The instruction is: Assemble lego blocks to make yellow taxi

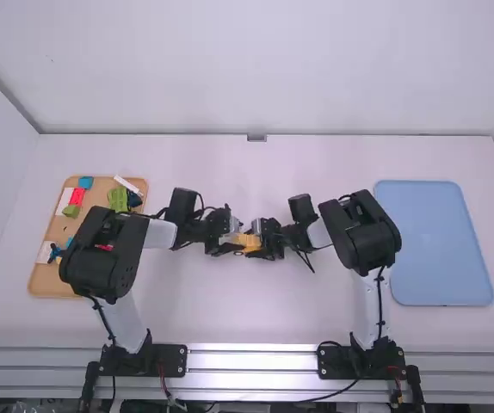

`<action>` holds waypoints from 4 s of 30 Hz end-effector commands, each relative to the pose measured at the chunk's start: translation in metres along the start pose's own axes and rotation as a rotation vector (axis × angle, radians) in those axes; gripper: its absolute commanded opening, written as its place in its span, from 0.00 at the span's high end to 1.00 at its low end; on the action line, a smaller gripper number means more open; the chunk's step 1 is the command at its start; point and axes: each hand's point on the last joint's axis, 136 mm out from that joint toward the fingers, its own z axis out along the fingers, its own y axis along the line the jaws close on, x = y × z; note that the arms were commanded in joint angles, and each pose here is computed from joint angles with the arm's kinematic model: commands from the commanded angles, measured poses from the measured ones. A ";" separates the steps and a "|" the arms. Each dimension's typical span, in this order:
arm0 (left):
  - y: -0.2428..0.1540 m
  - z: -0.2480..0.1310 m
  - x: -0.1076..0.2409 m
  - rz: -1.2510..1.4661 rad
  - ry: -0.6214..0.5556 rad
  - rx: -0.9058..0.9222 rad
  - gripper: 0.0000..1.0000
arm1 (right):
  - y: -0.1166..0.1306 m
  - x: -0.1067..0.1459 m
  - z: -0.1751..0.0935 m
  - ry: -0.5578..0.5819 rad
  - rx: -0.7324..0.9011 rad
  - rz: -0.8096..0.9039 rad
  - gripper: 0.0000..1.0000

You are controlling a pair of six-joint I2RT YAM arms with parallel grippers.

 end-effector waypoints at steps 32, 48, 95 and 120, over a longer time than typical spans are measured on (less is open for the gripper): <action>-0.027 0.003 0.079 -0.257 0.389 -0.010 0.98 | 0.003 0.008 0.001 0.024 0.003 0.023 0.47; 0.025 -0.047 -0.062 -0.001 0.057 -0.144 0.36 | -0.020 0.034 -0.009 0.161 0.118 0.021 0.47; 0.051 -0.285 -0.007 -1.352 0.020 -1.562 0.01 | -0.100 -0.194 -0.084 0.217 0.236 -0.086 0.01; -0.085 -0.419 0.021 -1.658 -0.071 -2.208 0.01 | -0.102 -0.249 -0.062 0.050 0.231 -0.008 0.02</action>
